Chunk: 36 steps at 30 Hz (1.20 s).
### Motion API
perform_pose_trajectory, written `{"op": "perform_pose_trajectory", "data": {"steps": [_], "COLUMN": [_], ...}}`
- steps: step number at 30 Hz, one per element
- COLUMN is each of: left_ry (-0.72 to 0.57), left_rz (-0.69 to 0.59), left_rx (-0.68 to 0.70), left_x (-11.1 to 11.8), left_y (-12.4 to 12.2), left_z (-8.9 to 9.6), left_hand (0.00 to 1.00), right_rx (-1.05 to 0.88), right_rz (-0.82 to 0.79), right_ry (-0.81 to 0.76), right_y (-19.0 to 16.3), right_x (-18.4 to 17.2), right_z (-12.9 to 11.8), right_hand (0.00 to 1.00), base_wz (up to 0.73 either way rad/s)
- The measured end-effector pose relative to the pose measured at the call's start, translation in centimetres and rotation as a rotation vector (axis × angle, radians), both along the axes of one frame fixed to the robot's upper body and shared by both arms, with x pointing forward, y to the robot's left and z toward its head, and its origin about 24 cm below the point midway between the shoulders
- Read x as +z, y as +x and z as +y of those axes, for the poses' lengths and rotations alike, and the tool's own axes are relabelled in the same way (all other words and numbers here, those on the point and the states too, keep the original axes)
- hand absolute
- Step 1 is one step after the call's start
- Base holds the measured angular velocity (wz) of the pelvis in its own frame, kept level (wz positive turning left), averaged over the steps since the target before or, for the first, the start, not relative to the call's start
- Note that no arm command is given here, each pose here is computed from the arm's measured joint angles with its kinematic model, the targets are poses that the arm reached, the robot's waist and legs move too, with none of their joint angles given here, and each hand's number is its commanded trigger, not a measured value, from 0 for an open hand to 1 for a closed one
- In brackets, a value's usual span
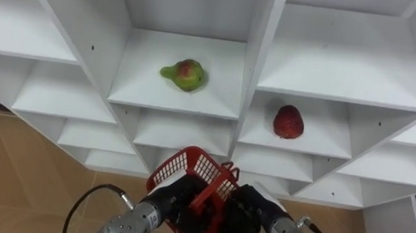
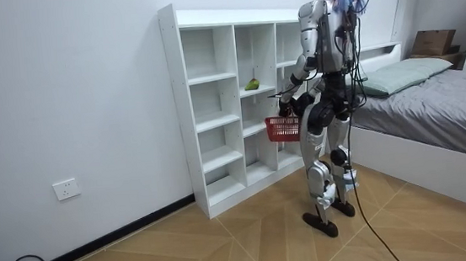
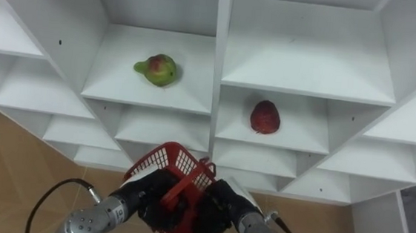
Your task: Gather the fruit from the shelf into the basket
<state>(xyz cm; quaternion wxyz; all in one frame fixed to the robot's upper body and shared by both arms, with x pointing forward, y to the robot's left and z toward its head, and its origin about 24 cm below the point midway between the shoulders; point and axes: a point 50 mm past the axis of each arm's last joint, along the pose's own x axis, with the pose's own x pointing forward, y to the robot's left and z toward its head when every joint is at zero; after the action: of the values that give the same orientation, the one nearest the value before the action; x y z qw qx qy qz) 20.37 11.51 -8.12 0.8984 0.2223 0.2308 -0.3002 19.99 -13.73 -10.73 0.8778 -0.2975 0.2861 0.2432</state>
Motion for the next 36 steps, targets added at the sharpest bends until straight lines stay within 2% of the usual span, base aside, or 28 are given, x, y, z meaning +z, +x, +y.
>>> {"op": "perform_pose_trajectory", "data": {"steps": [1,2,3,4,11,17,27,36], "left_ry": [-0.001,-0.001,-0.002,-0.002,-0.003,-0.012,-0.035,-0.080], "left_rz": [0.000,0.000,0.000,0.000,0.000,0.002,0.008,0.064], "left_rx": [0.000,0.000,-0.001,-0.001,-0.004,-0.008,-0.007,0.006], "left_x": [0.0,0.0,0.0,0.0,0.0,0.0,0.0,-0.6], "left_y": [0.0,0.0,0.0,0.0,0.0,-0.1,-0.1,-0.6], "left_z": [0.0,0.0,0.0,-0.1,-0.2,-0.5,-1.1,-1.4], "left_hand": [1.00,1.00,1.00,1.00,1.00,1.00,1.00,1.00], "right_rx": [-0.006,-0.010,-0.016,-0.022,-0.057,-0.136,-0.128,-0.130], "right_rz": [-0.003,-0.004,-0.008,-0.008,0.001,0.020,0.017,0.050], "right_ry": [0.000,0.000,-0.002,-0.002,0.006,0.073,0.096,0.092], "right_y": [0.0,0.1,0.1,0.1,0.4,0.9,0.9,0.7], "right_x": [0.0,0.0,0.1,0.1,-0.1,0.0,0.0,-0.6], "right_z": [-0.1,-0.1,-0.2,-0.3,-0.7,-0.8,-0.1,0.2], "right_hand": [0.92,0.73,0.48,0.00,0.00,0.00,0.00,0.00], "base_wz": [0.00,0.00,0.00,0.00,0.00,0.00,0.00,0.00]}}
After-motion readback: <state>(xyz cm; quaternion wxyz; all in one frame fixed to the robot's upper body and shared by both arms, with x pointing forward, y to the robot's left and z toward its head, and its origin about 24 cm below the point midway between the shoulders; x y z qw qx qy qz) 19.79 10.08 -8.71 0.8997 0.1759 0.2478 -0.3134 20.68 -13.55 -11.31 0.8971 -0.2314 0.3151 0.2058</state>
